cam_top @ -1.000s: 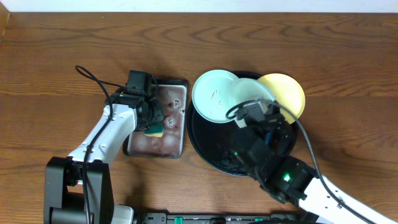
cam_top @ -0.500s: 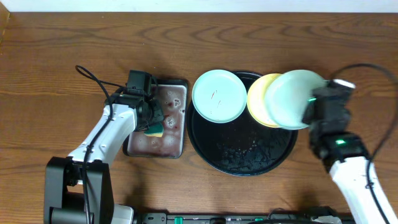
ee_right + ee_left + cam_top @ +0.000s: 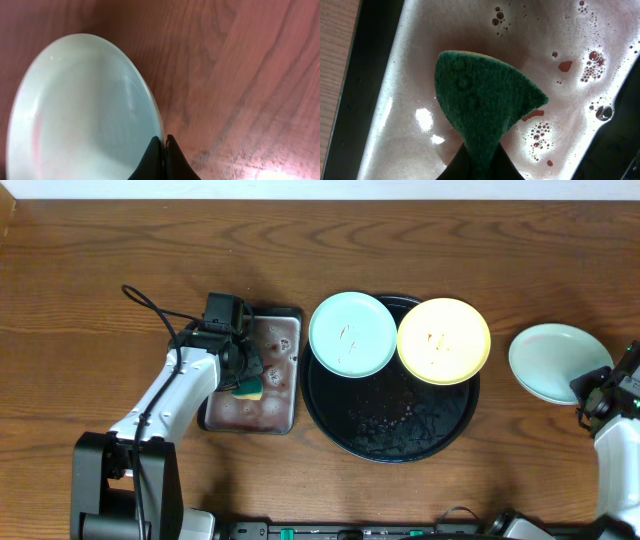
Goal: Clean dirty plates on tray and stack at the side
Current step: 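Place the pale green plate on the table right of the tray, release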
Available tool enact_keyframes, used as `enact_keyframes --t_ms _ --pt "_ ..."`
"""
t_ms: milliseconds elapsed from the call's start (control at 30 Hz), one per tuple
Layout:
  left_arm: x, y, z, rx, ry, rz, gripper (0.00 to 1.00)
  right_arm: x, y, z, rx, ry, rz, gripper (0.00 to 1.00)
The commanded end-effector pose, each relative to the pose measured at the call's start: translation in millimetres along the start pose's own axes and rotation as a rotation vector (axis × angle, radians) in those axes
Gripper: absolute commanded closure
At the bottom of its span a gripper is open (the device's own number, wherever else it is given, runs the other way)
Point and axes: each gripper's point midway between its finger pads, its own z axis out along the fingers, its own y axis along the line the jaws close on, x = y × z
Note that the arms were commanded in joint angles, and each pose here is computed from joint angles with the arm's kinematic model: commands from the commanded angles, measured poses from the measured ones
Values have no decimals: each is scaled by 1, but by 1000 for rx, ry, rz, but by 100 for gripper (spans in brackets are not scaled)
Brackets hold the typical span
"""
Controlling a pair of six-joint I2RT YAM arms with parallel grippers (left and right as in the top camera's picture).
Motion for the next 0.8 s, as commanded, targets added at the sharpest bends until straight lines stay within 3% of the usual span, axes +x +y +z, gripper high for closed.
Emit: enact_keyframes --t_ms 0,267,367,467,500,700,767 --pt "3 2 2 -4 12 10 92 -1 3 15 -12 31 39 99" --pt "4 2 2 -4 13 10 92 14 34 34 -167 118 -87 96" --pt "4 2 2 -4 13 10 93 18 40 32 -206 137 -100 41" --pt "4 3 2 -5 14 10 92 21 51 29 -270 160 -99 7" --pt "4 3 2 -5 14 10 93 25 58 26 -315 181 -99 1" --pt "4 3 2 -5 14 10 92 34 134 -19 -795 188 -328 19" --pt "4 2 2 -4 13 10 92 42 148 -26 -845 166 -421 20"
